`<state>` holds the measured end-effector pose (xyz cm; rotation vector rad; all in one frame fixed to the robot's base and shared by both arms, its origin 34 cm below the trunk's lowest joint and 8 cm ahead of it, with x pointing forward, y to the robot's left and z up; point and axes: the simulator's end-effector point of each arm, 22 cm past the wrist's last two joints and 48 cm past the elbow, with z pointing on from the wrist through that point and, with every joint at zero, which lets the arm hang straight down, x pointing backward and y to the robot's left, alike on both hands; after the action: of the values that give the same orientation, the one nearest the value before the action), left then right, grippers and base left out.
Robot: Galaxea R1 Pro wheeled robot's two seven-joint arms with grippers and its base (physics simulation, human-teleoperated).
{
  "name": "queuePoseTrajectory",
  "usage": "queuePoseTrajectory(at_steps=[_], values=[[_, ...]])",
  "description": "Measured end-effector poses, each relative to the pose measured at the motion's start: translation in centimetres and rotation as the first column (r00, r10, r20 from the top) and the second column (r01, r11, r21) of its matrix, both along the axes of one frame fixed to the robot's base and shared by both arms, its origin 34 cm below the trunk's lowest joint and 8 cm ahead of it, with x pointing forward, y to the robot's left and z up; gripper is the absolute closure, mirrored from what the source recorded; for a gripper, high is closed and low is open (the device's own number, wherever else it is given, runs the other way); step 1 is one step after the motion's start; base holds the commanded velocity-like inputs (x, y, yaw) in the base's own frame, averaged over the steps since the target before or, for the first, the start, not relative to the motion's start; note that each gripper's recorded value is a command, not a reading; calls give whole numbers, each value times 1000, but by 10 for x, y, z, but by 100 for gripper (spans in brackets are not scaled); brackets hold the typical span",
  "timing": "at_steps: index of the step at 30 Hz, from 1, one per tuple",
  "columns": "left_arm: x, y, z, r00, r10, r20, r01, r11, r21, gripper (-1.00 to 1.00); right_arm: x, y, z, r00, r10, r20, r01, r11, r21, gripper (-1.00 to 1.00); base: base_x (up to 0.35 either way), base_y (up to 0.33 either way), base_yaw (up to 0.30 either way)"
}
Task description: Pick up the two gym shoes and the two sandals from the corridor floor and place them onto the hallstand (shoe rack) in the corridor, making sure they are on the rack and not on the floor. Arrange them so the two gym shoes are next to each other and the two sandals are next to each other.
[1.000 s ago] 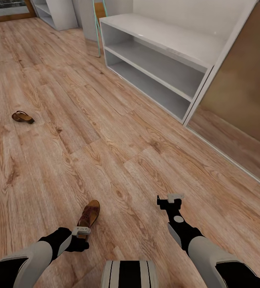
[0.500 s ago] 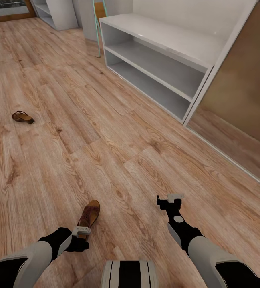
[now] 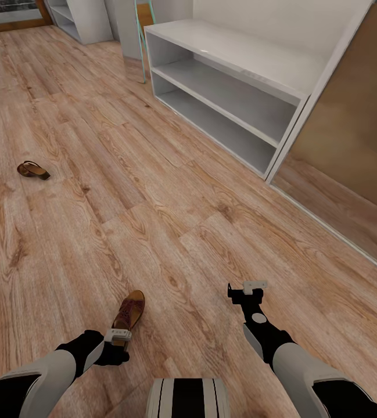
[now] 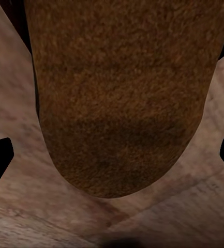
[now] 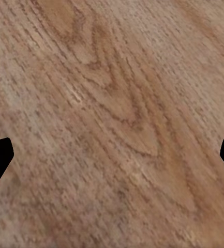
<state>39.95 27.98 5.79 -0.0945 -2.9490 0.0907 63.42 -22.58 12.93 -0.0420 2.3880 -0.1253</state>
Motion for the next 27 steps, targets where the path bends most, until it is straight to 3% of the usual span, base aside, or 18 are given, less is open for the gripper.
queuePoseTrajectory(at_steps=[1,22,27], values=[[0,0,0,1000,0,0,0,1000,0,100,0,0,0,1000,0,0,0,1000,0,-100,0,0,0],[0,-1,0,1000,8,0,-8,1000,-3,100,0,0,0,1000,0,0,0,1000,0,-100,0,0,0],[13,0,1,1000,-1,27,1,1000,1,100,0,0,0,1000,0,0,0,1000,0,-100,0,0,0]])
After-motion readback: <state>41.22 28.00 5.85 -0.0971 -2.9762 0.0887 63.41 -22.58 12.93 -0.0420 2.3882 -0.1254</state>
